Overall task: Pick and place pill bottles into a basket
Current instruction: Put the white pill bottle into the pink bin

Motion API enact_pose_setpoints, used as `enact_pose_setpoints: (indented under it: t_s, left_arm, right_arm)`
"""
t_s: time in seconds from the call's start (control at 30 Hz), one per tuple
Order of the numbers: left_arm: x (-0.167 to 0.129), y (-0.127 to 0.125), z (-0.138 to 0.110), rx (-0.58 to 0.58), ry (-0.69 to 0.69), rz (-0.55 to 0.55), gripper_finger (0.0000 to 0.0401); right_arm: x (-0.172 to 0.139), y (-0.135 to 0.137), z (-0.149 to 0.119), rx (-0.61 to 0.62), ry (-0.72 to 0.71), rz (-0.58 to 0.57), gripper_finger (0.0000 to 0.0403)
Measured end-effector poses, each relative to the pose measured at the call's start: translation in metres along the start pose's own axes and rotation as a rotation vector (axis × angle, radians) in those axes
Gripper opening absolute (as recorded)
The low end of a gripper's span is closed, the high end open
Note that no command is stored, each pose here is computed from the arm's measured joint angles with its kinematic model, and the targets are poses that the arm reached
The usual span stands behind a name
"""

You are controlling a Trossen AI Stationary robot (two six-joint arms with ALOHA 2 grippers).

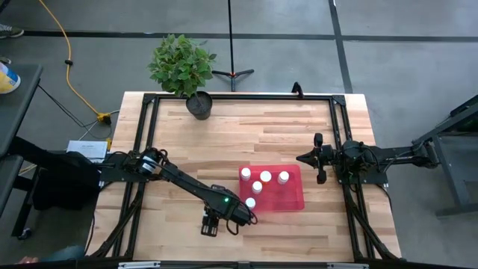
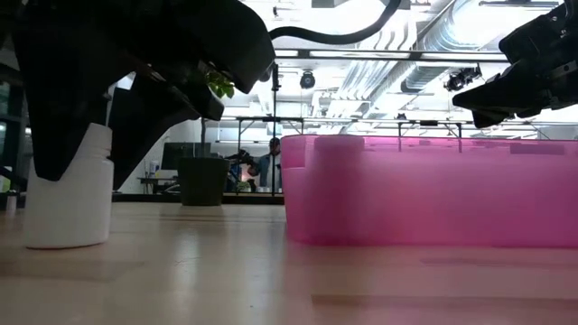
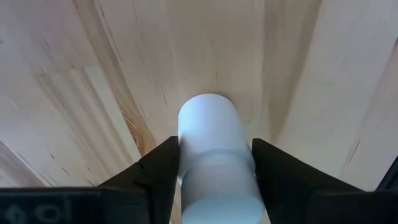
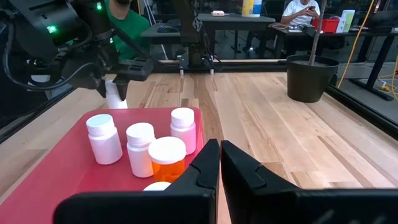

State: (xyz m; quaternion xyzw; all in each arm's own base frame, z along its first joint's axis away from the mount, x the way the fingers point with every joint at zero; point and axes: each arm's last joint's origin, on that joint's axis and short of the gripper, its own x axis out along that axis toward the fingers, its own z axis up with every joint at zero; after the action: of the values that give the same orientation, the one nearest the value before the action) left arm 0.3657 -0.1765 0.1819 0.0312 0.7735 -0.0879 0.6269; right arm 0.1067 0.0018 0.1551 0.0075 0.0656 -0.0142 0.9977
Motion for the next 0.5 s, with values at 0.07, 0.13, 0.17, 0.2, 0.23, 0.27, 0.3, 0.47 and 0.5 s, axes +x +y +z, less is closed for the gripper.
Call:
enact_pose_setpoints:
  t_s: [0.07, 0.13, 0.17, 0.2, 0.23, 0.27, 0.3, 0.47, 0.5]
  left_arm:
    - [0.0000, 0.0000, 0.0000, 0.013, 0.000, 0.000, 0.0222]
    - [0.0000, 0.0000, 0.0000, 0.017, 0.000, 0.000, 0.0221]
    - [0.0000, 0.0000, 0.0000, 0.017, 0.000, 0.000, 0.0221]
    - [-0.0001, 0.0000, 0.0000, 0.017, 0.000, 0.000, 0.0220]
    - [-0.0001, 0.0000, -0.0001, 0.017, 0.000, 0.000, 0.0220]
    - [-0.0001, 0.0000, -0.0001, 0.017, 0.000, 0.000, 0.0220]
    - [-0.0001, 0.0000, 0.0000, 0.017, -0.001, 0.000, 0.0220]
    - [-0.0003, 0.0003, 0.0000, 0.017, -0.003, 0.007, 0.0219]
    - [-0.0003, 0.0004, 0.0000, 0.017, -0.002, 0.007, 0.0218]
  right_arm:
    - [0.0000, 0.0000, 0.0000, 0.000, 0.000, 0.000, 0.0007]
    - [0.0000, 0.0000, 0.0000, 0.000, 0.000, 0.000, 0.0007]
    - [0.0000, 0.0000, 0.0000, 0.000, 0.000, 0.000, 0.0007]
    - [0.0000, 0.0000, 0.0000, 0.000, 0.000, 0.000, 0.0007]
    - [0.0000, 0.0000, 0.0000, 0.000, 0.000, 0.000, 0.0007]
    - [0.0000, 0.0000, 0.0000, 0.000, 0.000, 0.000, 0.0007]
    - [0.0000, 0.0000, 0.0000, 0.000, 0.000, 0.000, 0.0007]
    - [0.0000, 0.0000, 0.0001, -0.003, 0.000, 0.000, 0.0007]
    - [0.0000, 0.0000, 0.0000, -0.003, 0.000, 0.000, 0.0007]
